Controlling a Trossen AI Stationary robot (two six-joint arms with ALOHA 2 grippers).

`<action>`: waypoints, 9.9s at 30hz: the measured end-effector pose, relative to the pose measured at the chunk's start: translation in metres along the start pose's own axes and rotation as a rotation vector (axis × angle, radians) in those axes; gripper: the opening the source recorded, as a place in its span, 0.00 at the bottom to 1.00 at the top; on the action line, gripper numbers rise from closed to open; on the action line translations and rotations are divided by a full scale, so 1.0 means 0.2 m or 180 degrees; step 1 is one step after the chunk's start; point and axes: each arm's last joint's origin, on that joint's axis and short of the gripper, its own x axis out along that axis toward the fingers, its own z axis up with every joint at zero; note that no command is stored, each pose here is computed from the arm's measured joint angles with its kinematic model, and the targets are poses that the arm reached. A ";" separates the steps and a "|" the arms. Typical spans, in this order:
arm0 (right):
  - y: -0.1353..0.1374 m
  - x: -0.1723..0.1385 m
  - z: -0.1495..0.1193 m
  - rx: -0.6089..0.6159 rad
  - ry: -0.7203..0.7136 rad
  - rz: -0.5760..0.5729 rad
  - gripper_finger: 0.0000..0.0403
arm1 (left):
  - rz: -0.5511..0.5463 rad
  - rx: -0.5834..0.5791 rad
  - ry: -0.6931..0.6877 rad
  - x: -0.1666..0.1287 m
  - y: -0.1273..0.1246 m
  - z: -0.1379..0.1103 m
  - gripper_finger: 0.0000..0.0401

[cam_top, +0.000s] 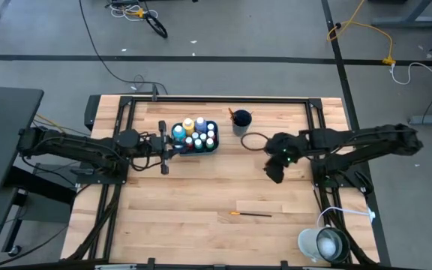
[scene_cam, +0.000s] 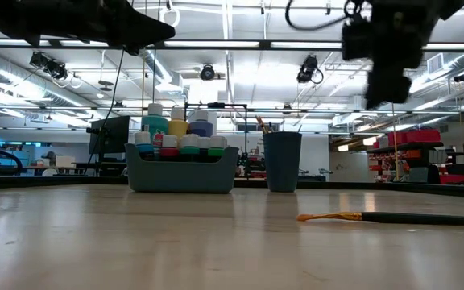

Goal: Pick & Place Paint Supplies
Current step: Put the silver paint brush into the blue cup

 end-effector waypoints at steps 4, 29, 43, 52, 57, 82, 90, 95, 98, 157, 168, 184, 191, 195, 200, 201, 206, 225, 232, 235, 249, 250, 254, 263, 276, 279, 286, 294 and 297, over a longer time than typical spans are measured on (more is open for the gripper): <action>-0.02 0.01 -0.09 0.0448 0.0754 -0.0044 0.31 | 0.0024 -0.0006 -0.0056 0.00 0.00 0.01 0.14; 0.09 0.26 -0.40 0.0603 0.2712 -0.0585 0.31 | -0.0006 -0.0034 -0.0007 0.00 0.00 0.00 0.14; -0.04 0.30 -0.63 0.0579 0.3214 -0.0952 0.22 | -0.0007 -0.0043 -0.0057 0.00 0.00 0.01 0.14; 0.01 0.30 -0.67 0.0202 0.3332 -0.0793 0.01 | -0.0008 -0.0088 -0.0059 0.00 0.00 0.01 0.14; 0.06 0.33 -0.72 -0.0053 0.3499 -0.0792 0.02 | -0.0006 -0.0104 -0.0072 0.00 0.00 0.01 0.14; 0.11 0.42 -0.75 -0.0712 0.3180 -0.1624 0.00 | -0.0156 -0.0128 -0.0131 0.00 -0.01 0.02 0.14; 0.11 0.43 -0.78 -0.0771 0.3240 -0.1487 0.00 | -0.0167 -0.0151 -0.0129 0.00 -0.01 0.02 0.14; 0.19 0.45 -0.73 -0.1003 0.2981 -0.1303 0.00 | -0.0160 -0.0143 -0.0137 0.00 -0.01 0.02 0.14; 0.25 0.44 -0.68 -0.1201 0.2739 -0.1272 0.00 | -0.0155 -0.0142 -0.0137 0.00 -0.01 0.02 0.14; 0.21 0.44 -0.39 -0.0629 0.2217 -0.1563 0.00 | -0.0152 -0.0167 -0.0152 0.00 -0.01 0.02 0.14; 0.40 0.23 0.11 -0.1118 0.0625 -0.1291 0.03 | -0.0177 -0.0177 -0.0200 0.00 -0.01 0.03 0.14; 0.28 0.00 0.13 -0.0314 -0.0598 -0.0500 0.05 | -0.0422 -0.0262 -0.0245 0.00 -0.02 0.03 0.14; 0.17 0.17 0.02 -0.0128 -0.0323 -0.0316 0.09 | -0.0403 -0.0299 -0.0247 0.00 -0.02 0.03 0.14; 0.12 0.22 -0.03 -0.0039 -0.0148 -0.0370 0.18 | -0.0392 -0.0299 -0.0266 0.00 -0.02 0.03 0.14; 0.07 0.28 -0.10 -0.0016 -0.0012 -0.0419 0.32 | -0.0375 -0.0300 -0.0265 0.00 -0.02 0.03 0.14; 0.05 0.29 -0.12 -0.0011 0.0006 -0.0429 0.34 | -0.0375 -0.0300 -0.0265 0.00 -0.02 0.03 0.14; 0.00 0.34 -0.18 0.0012 0.0103 -0.0454 0.42 | -0.0376 -0.0298 -0.0258 0.00 -0.02 0.03 0.14; -0.16 0.47 -0.26 0.0324 -0.0009 -0.0464 0.40 | -0.0376 -0.0225 -0.0255 0.00 -0.02 0.03 0.14; -0.17 0.55 -0.25 0.0320 -0.0015 -0.0497 0.40 | -0.0375 -0.0208 -0.0257 0.00 -0.02 0.03 0.14; -0.16 0.56 -0.24 0.0305 -0.0060 -0.0490 0.40 | -0.0375 -0.0203 -0.0257 0.00 -0.02 0.03 0.14; -0.16 0.57 -0.27 0.0189 0.0024 -0.0580 0.18 | -0.0374 -0.0205 -0.0257 0.00 -0.02 0.03 0.14; -0.16 0.57 -0.27 0.0186 0.0021 -0.0594 0.15 | -0.0374 -0.0205 -0.0256 0.00 -0.02 0.03 0.14; -0.16 0.57 -0.27 0.0176 0.0031 -0.0606 0.06 | -0.0375 -0.0208 -0.0258 0.00 -0.02 0.03 0.14; -0.16 0.57 -0.26 0.0124 0.0013 -0.0529 0.01 | -0.0374 -0.0205 -0.0256 0.00 -0.02 0.03 0.14; -0.03 0.50 -0.03 -0.0410 -0.0678 -0.0314 0.00 | -0.0373 -0.0176 -0.0258 0.00 -0.02 0.03 0.14; -0.01 0.47 0.04 -0.0579 -0.0885 -0.0464 0.00 | -0.0373 -0.0176 -0.0258 0.00 -0.02 0.03 0.14; 0.04 0.39 0.18 -0.0939 -0.1333 -0.0872 0.00 | -0.0373 -0.0176 -0.0258 0.00 -0.02 0.03 0.14; 0.10 0.31 0.29 -0.1251 -0.1641 -0.1168 0.00 | -0.0373 -0.0176 -0.0257 0.00 -0.02 0.03 0.14; 0.11 0.28 0.32 -0.1297 -0.1713 -0.1167 0.00 | -0.0373 -0.0176 -0.0257 0.00 -0.02 0.03 0.14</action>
